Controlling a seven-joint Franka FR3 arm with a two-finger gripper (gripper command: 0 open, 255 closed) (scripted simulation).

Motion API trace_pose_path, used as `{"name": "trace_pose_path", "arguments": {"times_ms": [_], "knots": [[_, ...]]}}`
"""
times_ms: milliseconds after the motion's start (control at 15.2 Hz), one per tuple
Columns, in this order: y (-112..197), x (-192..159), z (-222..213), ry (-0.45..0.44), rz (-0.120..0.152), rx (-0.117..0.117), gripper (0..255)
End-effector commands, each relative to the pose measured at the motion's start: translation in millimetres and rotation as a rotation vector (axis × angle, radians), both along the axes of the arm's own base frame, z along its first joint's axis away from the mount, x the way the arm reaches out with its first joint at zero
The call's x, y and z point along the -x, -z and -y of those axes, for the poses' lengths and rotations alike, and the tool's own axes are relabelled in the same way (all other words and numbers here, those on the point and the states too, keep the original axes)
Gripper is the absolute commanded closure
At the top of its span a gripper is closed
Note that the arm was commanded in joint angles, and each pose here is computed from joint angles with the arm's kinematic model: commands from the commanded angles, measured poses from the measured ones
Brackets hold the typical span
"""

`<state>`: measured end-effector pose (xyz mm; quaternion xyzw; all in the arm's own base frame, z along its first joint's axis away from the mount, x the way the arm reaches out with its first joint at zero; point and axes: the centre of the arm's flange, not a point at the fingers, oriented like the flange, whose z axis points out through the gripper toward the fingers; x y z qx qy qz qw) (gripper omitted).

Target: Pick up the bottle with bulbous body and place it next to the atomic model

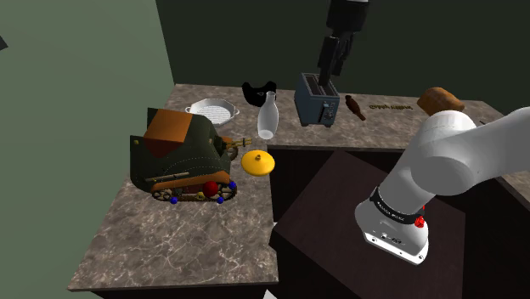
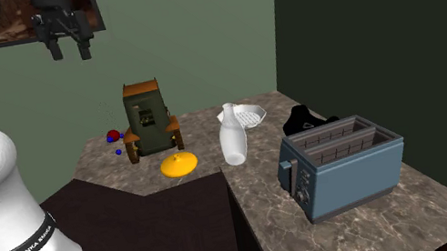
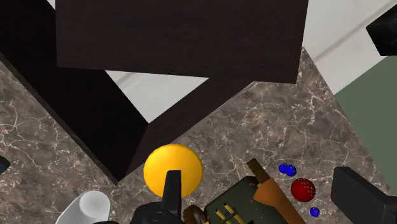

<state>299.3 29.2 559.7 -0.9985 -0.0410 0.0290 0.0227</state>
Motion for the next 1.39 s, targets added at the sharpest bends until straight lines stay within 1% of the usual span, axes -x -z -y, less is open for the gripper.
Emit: {"name": "trace_pose_path", "arguments": {"times_ms": [0, 1320], "knots": [[0.0, 0.0, 0.0, 0.000, 0.000, 0.000, 0], [152.5, -147.5, 138.6, -0.034, 0.099, 0.014, 0]]}}
